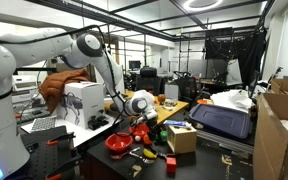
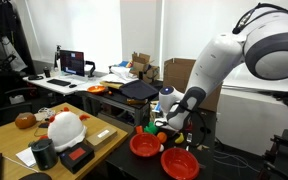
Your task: Remove the toy banana from the orange plate, put it on the table, remove the white bowl from the orange plate and put it on the table
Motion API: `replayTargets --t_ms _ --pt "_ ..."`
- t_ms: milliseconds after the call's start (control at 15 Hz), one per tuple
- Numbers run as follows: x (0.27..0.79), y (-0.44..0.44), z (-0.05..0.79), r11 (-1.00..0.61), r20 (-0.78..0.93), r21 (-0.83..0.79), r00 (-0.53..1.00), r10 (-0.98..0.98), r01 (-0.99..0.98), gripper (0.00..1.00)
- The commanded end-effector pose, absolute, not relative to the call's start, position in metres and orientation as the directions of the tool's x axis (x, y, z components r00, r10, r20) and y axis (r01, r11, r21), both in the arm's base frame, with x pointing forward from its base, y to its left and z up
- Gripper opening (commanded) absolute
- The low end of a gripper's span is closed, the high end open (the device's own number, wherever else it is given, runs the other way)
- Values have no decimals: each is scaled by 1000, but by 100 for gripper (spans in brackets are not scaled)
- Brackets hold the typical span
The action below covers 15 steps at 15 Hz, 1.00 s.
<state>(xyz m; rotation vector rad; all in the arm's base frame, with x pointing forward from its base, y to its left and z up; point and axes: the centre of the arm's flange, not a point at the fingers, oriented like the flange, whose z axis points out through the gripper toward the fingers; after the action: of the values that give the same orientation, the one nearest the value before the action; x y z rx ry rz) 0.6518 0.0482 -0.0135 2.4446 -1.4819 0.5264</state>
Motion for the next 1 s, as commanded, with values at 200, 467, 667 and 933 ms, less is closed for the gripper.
replayTargets --t_ms 200,467,667,933 --pt "641 68 12 -498 303 55 489 -818 -866 100" --pt "638 77 22 -493 260 67 492 -831 -868 100" --pt "637 78 22 -479 243 69 481 -843 -875 100" --pt "635 78 11 -468 211 48 467 -859 -883 100"
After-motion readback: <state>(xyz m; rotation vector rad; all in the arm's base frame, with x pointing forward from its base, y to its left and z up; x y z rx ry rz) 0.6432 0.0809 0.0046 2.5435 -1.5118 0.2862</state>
